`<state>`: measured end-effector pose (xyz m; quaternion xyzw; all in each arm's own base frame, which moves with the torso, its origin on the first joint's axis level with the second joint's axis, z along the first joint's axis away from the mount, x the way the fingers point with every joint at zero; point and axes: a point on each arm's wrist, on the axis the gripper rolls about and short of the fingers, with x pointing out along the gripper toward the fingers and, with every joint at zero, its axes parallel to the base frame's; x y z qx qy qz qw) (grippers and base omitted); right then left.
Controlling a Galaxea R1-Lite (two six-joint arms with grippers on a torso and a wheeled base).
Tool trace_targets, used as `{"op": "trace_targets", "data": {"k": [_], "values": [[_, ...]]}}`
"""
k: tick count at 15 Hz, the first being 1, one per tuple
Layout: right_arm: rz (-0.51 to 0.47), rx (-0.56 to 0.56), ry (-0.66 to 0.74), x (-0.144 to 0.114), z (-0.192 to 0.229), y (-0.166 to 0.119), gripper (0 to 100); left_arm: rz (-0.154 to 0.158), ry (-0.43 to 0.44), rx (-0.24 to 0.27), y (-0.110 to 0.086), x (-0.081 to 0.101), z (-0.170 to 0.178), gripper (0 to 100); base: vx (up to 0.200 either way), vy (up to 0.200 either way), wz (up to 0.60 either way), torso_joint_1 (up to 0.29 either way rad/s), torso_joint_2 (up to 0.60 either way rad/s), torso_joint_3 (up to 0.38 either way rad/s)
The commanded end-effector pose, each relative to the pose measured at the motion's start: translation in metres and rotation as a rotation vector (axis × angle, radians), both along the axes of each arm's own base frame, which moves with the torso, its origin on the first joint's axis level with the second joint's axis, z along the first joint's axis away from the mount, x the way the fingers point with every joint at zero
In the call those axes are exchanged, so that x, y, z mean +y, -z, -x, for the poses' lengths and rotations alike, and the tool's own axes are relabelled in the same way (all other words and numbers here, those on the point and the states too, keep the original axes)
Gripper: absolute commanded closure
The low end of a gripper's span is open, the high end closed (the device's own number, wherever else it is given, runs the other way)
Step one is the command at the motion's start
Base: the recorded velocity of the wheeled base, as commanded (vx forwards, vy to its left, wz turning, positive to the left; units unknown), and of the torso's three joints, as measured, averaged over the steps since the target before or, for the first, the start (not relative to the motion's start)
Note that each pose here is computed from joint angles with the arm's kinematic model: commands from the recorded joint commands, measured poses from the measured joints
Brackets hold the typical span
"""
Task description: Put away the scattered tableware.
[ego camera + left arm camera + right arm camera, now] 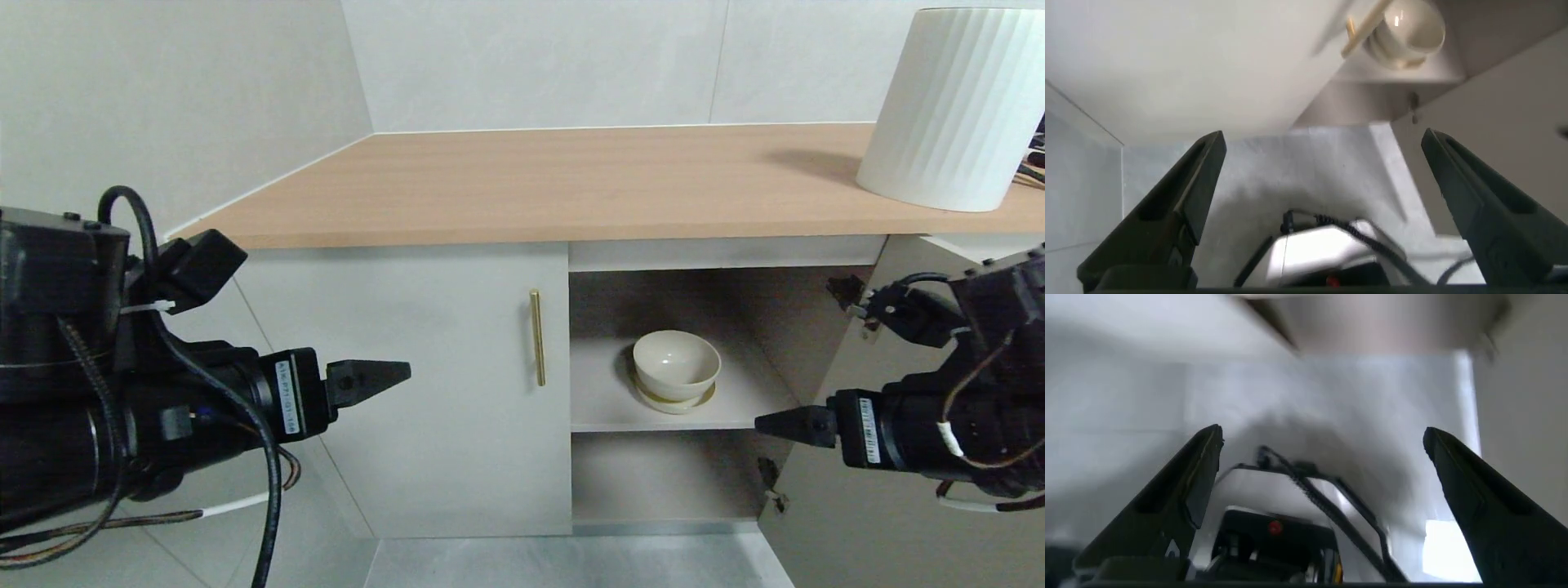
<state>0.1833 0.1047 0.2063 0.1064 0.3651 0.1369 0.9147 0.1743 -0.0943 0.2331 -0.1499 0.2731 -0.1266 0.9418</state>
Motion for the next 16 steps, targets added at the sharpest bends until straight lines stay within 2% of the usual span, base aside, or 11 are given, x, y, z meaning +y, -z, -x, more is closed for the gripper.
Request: {"op": "trace_targets", "data": {"k": [1,9,16], "values": [[-0.028,-0.059,-0.042,-0.006,0.025,-0.011,0,0.01,-0.008,-0.018,-0.003,0.005,0.005,0,0.0,0.0,0.0,0.0,0.0,0.0],[0.013,-0.075,-0.083,-0.01,0.034,-0.007,0,-0.001,-0.004,0.002,0.003,0.005,0.006,0,0.0,0.0,0.0,0.0,0.0,0.0],[0.028,-0.064,-0.11,-0.007,0.037,-0.002,0,-0.005,-0.003,0.009,0.005,0.004,0.005,0,-0.2,0.0,0.0,0.004,0.0,0.002]]}}
